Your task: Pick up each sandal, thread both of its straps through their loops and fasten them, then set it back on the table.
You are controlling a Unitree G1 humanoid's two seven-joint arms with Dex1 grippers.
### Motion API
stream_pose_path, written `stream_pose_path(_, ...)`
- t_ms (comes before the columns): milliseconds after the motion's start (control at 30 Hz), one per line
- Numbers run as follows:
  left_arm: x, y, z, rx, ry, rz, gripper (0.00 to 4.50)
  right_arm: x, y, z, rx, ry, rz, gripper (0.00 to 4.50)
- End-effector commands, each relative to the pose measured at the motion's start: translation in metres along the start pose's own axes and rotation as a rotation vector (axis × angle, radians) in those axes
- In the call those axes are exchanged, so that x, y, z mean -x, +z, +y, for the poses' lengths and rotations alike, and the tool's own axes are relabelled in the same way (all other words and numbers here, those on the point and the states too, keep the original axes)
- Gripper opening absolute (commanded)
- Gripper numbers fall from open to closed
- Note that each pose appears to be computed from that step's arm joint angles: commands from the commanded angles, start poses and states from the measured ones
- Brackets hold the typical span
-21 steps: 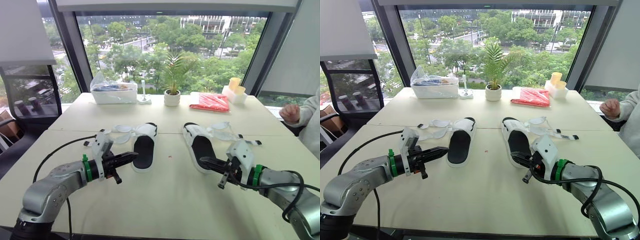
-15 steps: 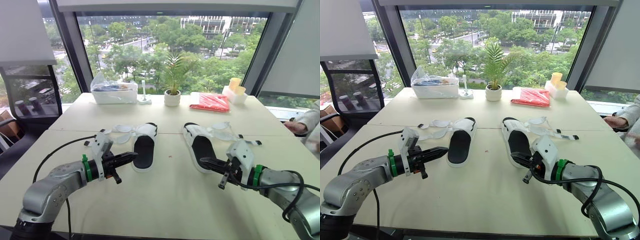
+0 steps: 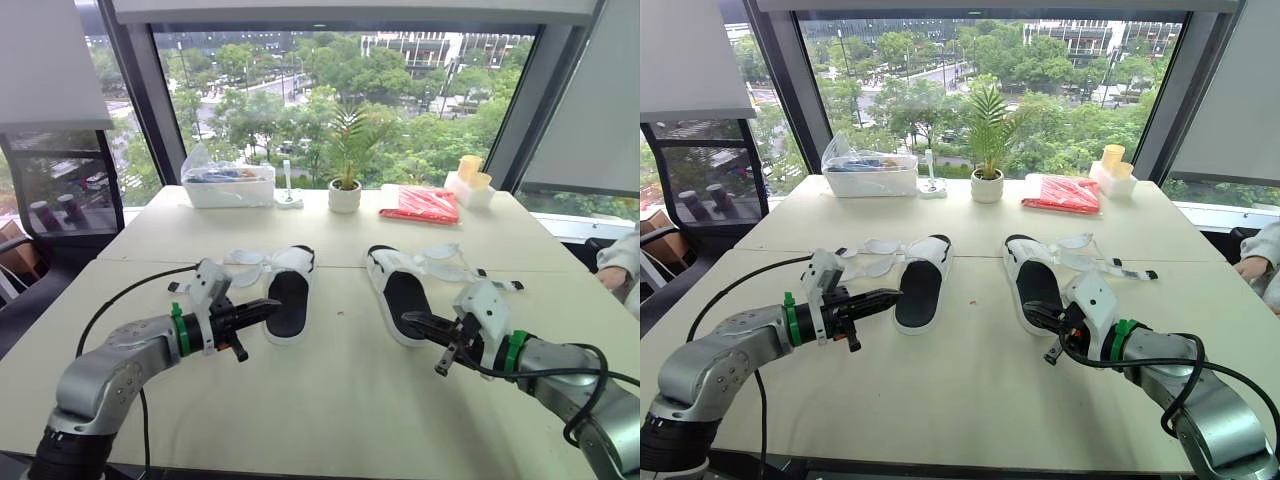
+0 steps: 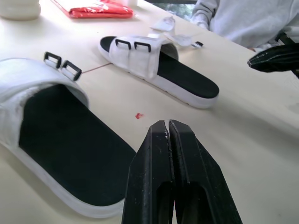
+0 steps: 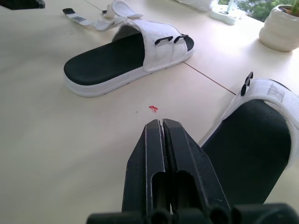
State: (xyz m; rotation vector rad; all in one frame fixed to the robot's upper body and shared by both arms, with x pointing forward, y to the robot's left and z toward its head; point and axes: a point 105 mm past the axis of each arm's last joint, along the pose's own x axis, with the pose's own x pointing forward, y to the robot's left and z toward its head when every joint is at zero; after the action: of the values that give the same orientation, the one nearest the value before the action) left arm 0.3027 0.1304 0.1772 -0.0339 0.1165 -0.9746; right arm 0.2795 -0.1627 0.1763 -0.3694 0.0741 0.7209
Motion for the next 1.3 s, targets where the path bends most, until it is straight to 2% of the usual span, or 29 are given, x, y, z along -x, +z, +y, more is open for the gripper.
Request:
stream_pose_path(33,-0.003,0.01,-0.008,-0.039,-0.023,-0.028,0.07,0.004,0.014,-0.003,0.058,-0.025,-0.048,0.0)
stream_pose_path(267,-0.003,0.009,-0.009,-0.04,-0.025,-0.026,0.07,0.001,0.011,-0.011,0.088,-0.071,-0.037,0.0)
stream_pose_path(300,-0.003,0.009,-0.009,-0.038,-0.022,-0.027,0.02,0.0,0.009,-0.014,0.102,-0.089,-0.027,0.25)
stream_pose_path(367,-0.003,0.006,-0.01,-0.035,-0.018,-0.028,0.0,-0.001,0.006,-0.027,0.157,-0.158,0.002,0.89)
stream_pose_path(567,-0.009,0.002,-0.015,-0.034,-0.036,-0.026,0.0,-0.02,-0.001,-0.07,0.391,-0.343,0.089,4.08)
stream_pose_path(600,-0.01,0.001,-0.016,-0.039,-0.041,-0.024,0.0,-0.025,-0.004,-0.077,0.435,-0.365,0.111,4.47)
stream_pose_path(733,-0.013,0.001,-0.016,-0.052,-0.042,-0.025,0.0,-0.054,-0.013,-0.101,0.576,-0.407,0.173,4.47)
stream_pose_path(900,-0.012,0.001,-0.015,-0.054,-0.026,-0.036,0.0,-0.086,-0.028,-0.114,0.725,-0.372,0.237,4.47)
stream_pose_path(1067,-0.012,-0.001,-0.017,-0.052,-0.009,-0.045,0.0,-0.115,-0.032,-0.127,0.777,-0.42,0.248,4.47)
stream_pose_path(1300,-0.009,0.0,-0.016,-0.056,0.02,-0.054,0.0,-0.14,-0.021,-0.133,0.798,-0.51,0.241,4.47)
